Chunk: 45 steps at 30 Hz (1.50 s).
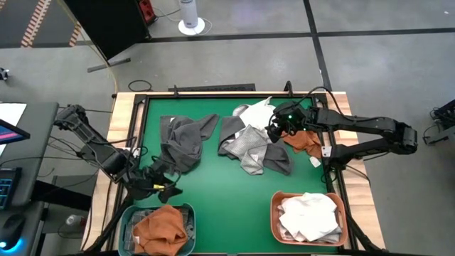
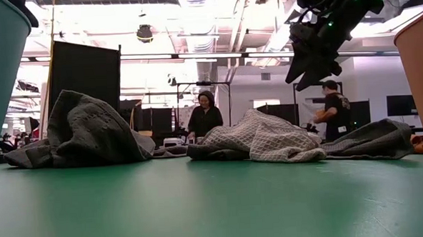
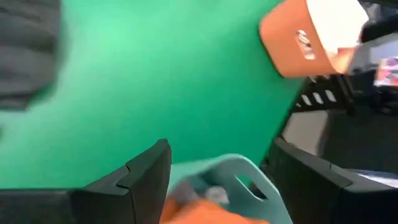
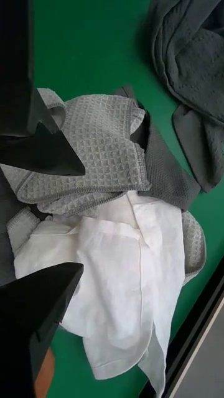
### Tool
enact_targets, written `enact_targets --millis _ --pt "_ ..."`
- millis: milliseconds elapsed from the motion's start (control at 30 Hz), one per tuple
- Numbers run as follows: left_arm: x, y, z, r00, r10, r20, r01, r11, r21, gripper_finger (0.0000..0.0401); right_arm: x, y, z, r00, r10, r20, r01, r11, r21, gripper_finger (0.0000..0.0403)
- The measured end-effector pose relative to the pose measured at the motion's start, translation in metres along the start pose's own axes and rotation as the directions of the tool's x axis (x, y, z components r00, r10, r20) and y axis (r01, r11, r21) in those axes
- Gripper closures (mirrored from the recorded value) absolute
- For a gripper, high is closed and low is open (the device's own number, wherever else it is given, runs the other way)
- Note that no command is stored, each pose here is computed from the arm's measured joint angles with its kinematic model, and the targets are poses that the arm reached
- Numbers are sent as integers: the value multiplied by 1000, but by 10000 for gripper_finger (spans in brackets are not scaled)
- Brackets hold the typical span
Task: Sort towels by color in basket
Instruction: Put the left gray towel into the green bin
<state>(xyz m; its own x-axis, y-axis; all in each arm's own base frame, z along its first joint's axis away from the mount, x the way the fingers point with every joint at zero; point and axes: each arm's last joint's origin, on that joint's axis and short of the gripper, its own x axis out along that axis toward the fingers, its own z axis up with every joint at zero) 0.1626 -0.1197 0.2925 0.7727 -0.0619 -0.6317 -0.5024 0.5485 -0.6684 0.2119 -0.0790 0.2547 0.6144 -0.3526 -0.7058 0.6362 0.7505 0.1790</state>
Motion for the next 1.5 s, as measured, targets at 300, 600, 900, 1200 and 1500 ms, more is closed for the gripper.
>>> enact_targets --millis 300,600,900,1200,1500 --pt "17 20 49 975 182 125 -194 976 94 143 0 2 4 999 30 36 -30 1000 5 133" --pt "27 42 91 971 239 27 -214 809 548 143 -1 9 4 996 70 48 -71 997 24 133" --pt "64 61 99 899 435 -56 -143 412 900 143 -4 23 -3 992 120 29 -120 993 6 133" --pt "111 105 95 605 765 -223 0 281 960 143 -6 33 -8 988 154 15 -154 988 -3 133" --pt "139 123 91 489 827 -275 47 290 956 172 -6 34 -8 988 156 14 -157 987 39 133"
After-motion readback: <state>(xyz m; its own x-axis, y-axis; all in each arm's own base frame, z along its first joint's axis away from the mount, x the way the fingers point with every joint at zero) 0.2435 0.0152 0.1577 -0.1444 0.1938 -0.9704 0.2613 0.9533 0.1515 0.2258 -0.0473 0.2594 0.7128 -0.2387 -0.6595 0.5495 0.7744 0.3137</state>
